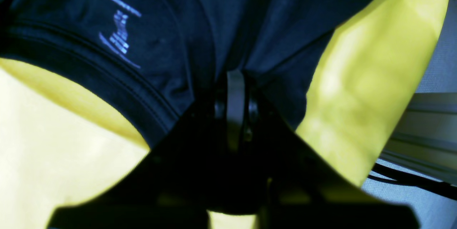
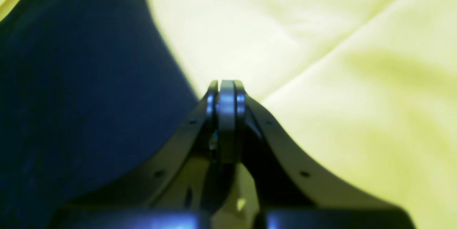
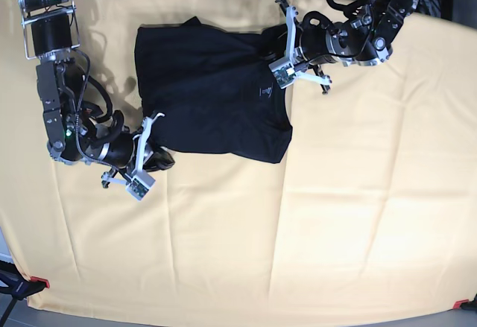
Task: Fold the T-shirt properly
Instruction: 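Hold the shirt with both grippers and rotate it, dragging the hem toward the left gripper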
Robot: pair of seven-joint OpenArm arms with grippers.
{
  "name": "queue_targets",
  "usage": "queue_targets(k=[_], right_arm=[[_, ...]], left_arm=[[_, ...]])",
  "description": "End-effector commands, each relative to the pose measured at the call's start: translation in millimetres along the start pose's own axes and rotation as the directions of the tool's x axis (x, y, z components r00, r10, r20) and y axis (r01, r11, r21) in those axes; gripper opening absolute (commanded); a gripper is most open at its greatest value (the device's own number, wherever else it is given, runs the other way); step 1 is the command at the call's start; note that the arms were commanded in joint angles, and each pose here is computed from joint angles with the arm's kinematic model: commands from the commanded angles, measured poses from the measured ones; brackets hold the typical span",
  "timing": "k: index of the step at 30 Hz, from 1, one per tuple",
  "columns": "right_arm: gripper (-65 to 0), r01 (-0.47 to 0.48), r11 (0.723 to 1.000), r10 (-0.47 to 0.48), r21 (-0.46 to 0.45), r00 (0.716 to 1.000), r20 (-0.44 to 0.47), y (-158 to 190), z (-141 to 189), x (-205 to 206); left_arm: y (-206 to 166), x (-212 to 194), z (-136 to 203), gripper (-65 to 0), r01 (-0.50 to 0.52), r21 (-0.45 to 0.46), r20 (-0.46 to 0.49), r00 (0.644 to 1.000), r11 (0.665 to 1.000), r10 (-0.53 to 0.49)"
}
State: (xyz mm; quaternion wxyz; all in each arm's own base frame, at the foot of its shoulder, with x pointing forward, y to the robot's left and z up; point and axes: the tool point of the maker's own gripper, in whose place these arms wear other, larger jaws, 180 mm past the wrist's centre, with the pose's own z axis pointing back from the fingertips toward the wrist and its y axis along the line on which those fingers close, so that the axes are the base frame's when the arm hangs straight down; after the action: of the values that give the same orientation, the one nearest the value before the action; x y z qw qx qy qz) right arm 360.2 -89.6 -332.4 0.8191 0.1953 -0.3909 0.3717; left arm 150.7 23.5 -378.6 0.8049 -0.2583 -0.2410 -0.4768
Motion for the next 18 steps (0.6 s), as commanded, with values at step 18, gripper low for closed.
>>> queue_targets(k=[18], right_arm=[[-65.0, 0.067, 0.990, -0.056, 0.127, 0.995, -0.088, 64, 19, -55]], left_arm=[[38, -32, 8, -65.0, 0.126, 0.179, -0.190, 0.978, 0.976, -0.091]])
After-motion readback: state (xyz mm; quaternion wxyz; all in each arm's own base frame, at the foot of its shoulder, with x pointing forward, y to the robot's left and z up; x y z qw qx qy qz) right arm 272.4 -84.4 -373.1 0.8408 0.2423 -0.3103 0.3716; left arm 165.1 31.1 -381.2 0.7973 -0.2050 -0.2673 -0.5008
